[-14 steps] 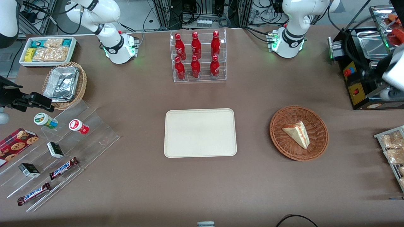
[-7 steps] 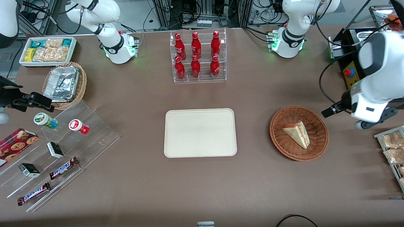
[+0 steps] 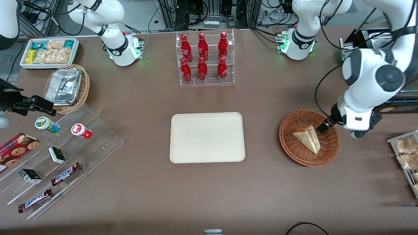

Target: Place sandwich from basket to tray

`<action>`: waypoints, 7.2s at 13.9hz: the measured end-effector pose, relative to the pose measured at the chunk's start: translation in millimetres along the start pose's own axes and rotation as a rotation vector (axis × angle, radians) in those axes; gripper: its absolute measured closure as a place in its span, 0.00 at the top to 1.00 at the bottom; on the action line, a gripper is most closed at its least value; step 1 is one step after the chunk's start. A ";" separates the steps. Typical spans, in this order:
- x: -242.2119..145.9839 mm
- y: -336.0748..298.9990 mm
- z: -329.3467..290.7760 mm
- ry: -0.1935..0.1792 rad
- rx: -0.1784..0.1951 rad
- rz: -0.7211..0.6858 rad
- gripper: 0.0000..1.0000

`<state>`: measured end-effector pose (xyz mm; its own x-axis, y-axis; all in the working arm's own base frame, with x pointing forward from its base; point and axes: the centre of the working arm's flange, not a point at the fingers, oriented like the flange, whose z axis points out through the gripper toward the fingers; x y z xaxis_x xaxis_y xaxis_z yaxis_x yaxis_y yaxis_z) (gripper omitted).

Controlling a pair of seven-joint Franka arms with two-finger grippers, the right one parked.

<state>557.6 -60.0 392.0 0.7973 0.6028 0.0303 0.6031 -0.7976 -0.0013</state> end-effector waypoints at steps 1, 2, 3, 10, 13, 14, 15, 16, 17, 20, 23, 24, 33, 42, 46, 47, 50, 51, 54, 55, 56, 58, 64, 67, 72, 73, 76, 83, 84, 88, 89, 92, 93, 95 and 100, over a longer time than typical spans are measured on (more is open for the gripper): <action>-2.6 -0.6 7.8 0.005 -0.005 -0.002 1.00; -4.2 -1.3 14.6 0.007 -0.008 -0.002 1.00; -5.7 -0.2 21.3 0.010 -0.011 -0.003 1.00; -15.1 2.5 94.7 0.001 -0.008 -0.004 1.00; -15.8 2.4 109.0 -0.011 0.003 -0.004 1.00; -16.1 2.3 113.2 -0.014 0.006 -0.004 1.00; -16.6 1.8 118.1 -0.020 0.011 -0.004 1.00; -17.2 1.5 122.8 -0.025 0.016 -0.008 1.00; -17.5 1.3 126.5 -0.028 0.019 -0.013 0.98; -17.6 1.4 129.9 -0.030 0.021 -0.025 0.74; -16.0 2.8 127.8 -0.024 0.015 -0.028 0.43; -14.5 4.2 125.7 -0.020 0.011 -0.028 0.34; -30.0 67.4 -20.9 -0.065 0.086 0.087 0.15; -208.8 211.3 -18.3 -0.043 0.051 0.536 0.15; -266.4 276.3 16.3 -0.012 0.037 0.626 0.15; -279.2 292.8 23.7 -0.005 0.027 0.643 0.15; -301.6 327.0 58.1 0.000 0.018 0.673 0.15; -305.4 334.0 69.9 -0.004 0.016 0.680 0.15; -310.2 348.4 102.7 0.009 0.000 0.675 0.15; -312.6 351.8 113.3 0.024 -0.005 0.670 0.15; -316.8 354.9 121.9 0.039 -0.010 0.668 0.15; -325.8 359.2 130.9 0.054 -0.010 0.655 0.15; -339.0 363.5 136.2 0.055 -0.010 0.644 0.15; -338.5 363.2 137.4 0.054 -0.008 0.643 0.13; -336.1 363.4 135.3 0.053 -0.002 0.630 0.51; -333.2 363.7 131.3 0.053 0.006 0.623 0.63; -316.5 363.9 95.1 0.054 0.016 0.535 0.94; -215.8 305.2 -77.7 0.068 0.043 0.288 1.00; -201.7 290.5 -100.1 0.076 0.058 0.258 1.00; -154.8 239.8 -156.8 0.097 0.111 0.167 1.00; -143.6 228.6 -164.4 0.087 0.122 0.168 1.00; -105.8 191.7 -184.0 0.049 0.156 0.208 1.00; -92.0 176.3 -191.5 0.023 0.161 0.230 1.00; -62.7 140.9 -208.4 -0.028 0.156 0.291 1.00; 5.5 27.5 -252.5 -0.123 0.110 0.448 1.00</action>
<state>572.6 -83.5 644.5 0.9722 0.2034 -0.1163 0.1932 -0.9767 -0.0929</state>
